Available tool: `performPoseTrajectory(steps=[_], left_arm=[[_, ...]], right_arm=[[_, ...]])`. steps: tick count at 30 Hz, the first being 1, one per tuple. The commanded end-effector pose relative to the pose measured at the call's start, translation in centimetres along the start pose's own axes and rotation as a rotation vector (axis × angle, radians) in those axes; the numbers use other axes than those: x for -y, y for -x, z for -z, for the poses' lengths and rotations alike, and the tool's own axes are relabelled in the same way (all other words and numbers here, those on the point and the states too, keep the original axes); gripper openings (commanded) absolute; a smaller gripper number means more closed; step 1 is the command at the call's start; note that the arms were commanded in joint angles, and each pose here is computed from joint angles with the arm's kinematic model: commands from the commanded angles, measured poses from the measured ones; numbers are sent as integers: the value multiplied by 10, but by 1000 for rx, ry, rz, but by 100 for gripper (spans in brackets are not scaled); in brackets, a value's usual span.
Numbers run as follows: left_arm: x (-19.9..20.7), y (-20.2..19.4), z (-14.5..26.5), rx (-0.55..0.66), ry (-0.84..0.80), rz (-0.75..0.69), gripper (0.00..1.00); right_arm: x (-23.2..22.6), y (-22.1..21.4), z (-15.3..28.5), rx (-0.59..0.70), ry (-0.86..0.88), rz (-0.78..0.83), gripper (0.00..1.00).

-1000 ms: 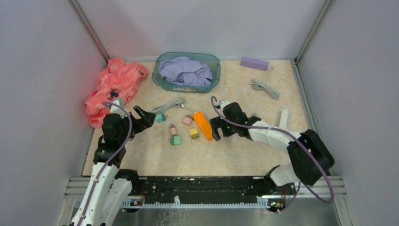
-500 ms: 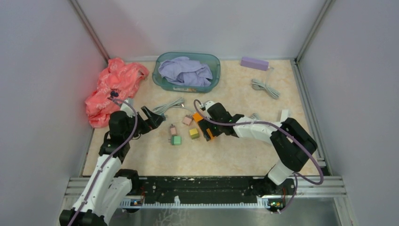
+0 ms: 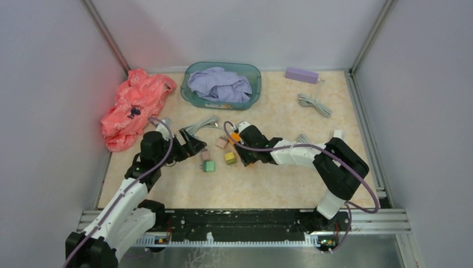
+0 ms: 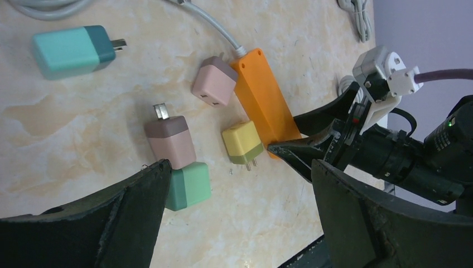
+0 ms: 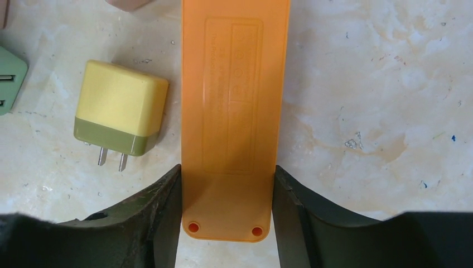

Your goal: Insert the plug

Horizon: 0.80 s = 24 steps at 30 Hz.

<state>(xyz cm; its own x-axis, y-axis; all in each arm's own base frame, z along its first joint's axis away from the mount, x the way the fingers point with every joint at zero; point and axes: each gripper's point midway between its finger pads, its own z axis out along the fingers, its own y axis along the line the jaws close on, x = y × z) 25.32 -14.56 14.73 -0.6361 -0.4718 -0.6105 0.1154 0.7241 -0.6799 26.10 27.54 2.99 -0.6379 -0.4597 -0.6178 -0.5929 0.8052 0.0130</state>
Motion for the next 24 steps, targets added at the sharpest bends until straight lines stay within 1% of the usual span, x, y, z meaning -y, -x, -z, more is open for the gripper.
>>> performPoseTrajectory(steps=[1,4,7,9,13,15,20,22,24], left_arm=[[18,1,-7,8,-46,-12,100],[25,-6,-13,-6,-69,-1,100],[31,-10,-17,-17,-87,8,100],[34,-11,-19,-26,-91,4,100],[40,-13,-25,-42,-108,13,100],[42,-17,-29,-54,-113,29,99],[44,-25,-41,-74,-110,71,98],[48,-26,-45,-76,-123,82,97],[51,-27,-50,-83,-128,92,97]], right_arm=[[-15,25,3,100,51,-53,40],[-27,37,8,142,109,-102,31],[-38,52,11,184,165,-167,19],[-45,57,13,206,202,-196,14],[-58,64,20,240,284,-243,11],[-62,70,26,263,323,-271,7],[-58,83,43,338,395,-357,0],[-56,88,51,368,430,-399,0],[-55,93,57,397,449,-407,0]])
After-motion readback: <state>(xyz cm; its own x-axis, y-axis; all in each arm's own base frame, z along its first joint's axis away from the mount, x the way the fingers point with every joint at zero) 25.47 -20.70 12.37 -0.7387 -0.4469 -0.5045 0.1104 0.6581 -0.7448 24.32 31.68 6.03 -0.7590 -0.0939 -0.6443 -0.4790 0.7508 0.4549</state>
